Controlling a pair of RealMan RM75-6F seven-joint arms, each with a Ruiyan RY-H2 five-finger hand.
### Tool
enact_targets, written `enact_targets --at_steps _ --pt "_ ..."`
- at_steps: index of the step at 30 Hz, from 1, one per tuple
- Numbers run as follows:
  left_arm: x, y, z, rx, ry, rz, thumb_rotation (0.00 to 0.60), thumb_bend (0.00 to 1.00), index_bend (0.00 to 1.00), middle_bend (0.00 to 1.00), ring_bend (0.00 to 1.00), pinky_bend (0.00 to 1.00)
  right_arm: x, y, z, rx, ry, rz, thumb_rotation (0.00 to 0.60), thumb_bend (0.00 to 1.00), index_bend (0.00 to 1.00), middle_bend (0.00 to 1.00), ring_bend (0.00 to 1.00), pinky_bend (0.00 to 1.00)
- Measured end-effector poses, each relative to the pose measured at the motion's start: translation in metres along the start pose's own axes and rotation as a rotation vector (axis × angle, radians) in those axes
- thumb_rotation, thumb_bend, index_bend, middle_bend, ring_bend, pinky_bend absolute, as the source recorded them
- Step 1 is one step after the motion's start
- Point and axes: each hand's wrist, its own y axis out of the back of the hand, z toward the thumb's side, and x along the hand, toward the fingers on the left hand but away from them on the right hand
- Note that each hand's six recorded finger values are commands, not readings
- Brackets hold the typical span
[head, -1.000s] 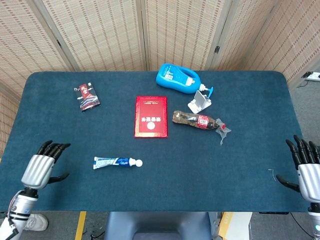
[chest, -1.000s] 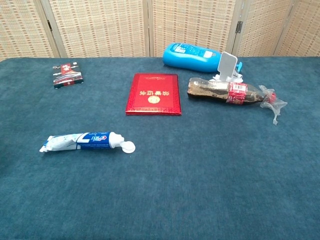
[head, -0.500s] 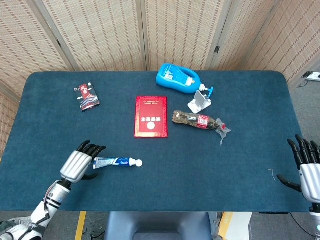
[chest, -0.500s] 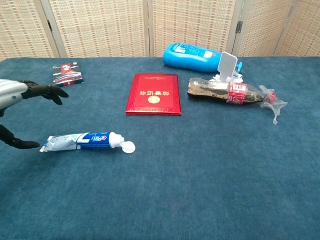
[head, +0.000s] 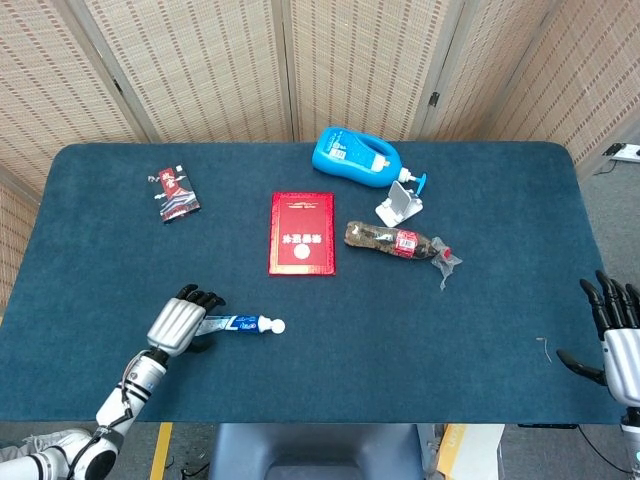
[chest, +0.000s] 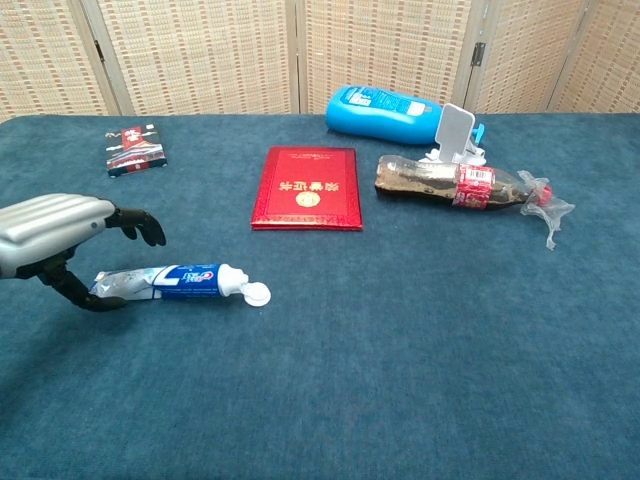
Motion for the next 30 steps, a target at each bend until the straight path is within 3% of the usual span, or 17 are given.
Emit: enact_targets --at_steps 13,20,24,30 --pt "0.019 -0.014 0.008 -0.008 0.006 -0.036 0.6 0.34 0.4 0.43 0.39 0.23 0.001 0.001 -0.003 -0.001 -0.006 -0.004 0.6 0.0 0.0 0.0 0.0 0.0" --pt "0.024 -0.017 0.008 -0.025 0.006 -0.036 0.6 0.47 0.49 0.49 0.44 0.25 0.0 0.001 -0.003 0.0 -0.006 -0.005 0.6 0.0 0.0 0.0 0.0 0.0" --pt "0.027 -0.019 0.005 -0.027 0.01 -0.04 0.6 0.51 0.56 0.57 0.52 0.27 -0.001 0.001 -0.002 -0.002 -0.003 -0.009 0.6 0.0 0.0 0.0 0.0 0.0" --pt "0.031 -0.018 -0.001 -0.062 0.006 -0.032 0.6 0.54 0.65 0.7 0.64 0.42 -0.003 0.002 0.002 -0.007 0.011 -0.019 0.6 0.0 0.0 0.0 0.0 0.0"
